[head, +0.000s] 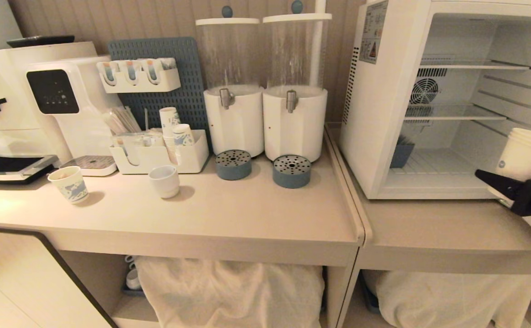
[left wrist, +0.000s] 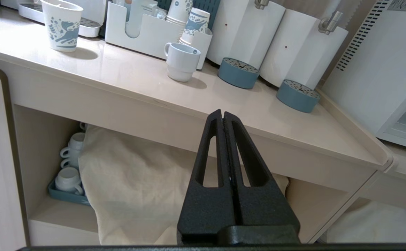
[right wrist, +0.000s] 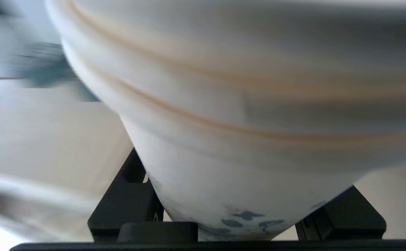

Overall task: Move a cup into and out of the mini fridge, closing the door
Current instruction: Take the paper cup out of the freezer, then place the paper cup on the table

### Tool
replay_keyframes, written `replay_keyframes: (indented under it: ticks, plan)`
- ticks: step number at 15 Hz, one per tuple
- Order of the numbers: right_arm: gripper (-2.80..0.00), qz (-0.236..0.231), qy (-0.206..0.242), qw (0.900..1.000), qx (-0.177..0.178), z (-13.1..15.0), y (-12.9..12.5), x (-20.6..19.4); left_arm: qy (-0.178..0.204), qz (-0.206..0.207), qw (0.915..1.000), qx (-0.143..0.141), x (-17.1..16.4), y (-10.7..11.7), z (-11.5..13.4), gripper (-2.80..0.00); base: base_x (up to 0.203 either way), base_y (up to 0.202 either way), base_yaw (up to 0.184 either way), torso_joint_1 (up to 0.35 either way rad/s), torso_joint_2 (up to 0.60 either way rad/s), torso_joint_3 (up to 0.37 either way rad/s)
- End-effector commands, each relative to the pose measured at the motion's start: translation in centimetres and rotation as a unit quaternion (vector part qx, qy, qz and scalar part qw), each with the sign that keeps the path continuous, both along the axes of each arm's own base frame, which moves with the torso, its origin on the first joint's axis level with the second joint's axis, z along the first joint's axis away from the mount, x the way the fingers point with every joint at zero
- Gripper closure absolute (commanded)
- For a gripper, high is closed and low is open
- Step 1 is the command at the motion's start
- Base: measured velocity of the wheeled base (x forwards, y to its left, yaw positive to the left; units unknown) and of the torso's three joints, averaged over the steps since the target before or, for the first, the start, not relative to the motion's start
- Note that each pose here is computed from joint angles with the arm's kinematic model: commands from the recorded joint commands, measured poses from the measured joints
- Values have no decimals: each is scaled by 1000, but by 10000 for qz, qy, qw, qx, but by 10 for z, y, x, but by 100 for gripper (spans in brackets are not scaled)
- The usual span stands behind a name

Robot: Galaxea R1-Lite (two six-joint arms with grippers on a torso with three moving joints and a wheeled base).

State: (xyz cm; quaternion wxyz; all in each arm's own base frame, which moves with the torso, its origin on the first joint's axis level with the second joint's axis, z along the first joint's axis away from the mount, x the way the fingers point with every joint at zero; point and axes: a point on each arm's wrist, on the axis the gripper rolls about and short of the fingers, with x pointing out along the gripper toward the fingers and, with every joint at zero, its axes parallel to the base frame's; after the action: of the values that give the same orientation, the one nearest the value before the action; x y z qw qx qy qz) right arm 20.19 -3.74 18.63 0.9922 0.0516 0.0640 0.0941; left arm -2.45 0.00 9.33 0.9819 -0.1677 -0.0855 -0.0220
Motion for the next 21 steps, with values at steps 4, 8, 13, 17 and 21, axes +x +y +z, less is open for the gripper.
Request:
replay_keyframes:
  ticks: [4,8,13,17,21]
  plan:
    - [0,888,-103,9951,413,44,33,-128,186,-27,9998,-99,3,0,-11,0,0,0,0,0,0,0]
    - [0,1624,415,9828,777,44,53,-203,186,-31,9997,-122,3,0,-11,0,0,0,0,0,0,0]
    - [0,2617,459,9603,856,30,48,-276,186,-32,9997,-129,3,0,-11,0,0,0,0,0,0,0]
    - [0,1605,-524,9833,677,-8,46,-311,186,-31,9997,-122,3,0,-11,0,0,0,0,0,0,0]
    - [0,-60,-796,9957,471,-45,41,-266,186,-23,9997,-123,3,0,-11,0,0,0,0,0,0,0]
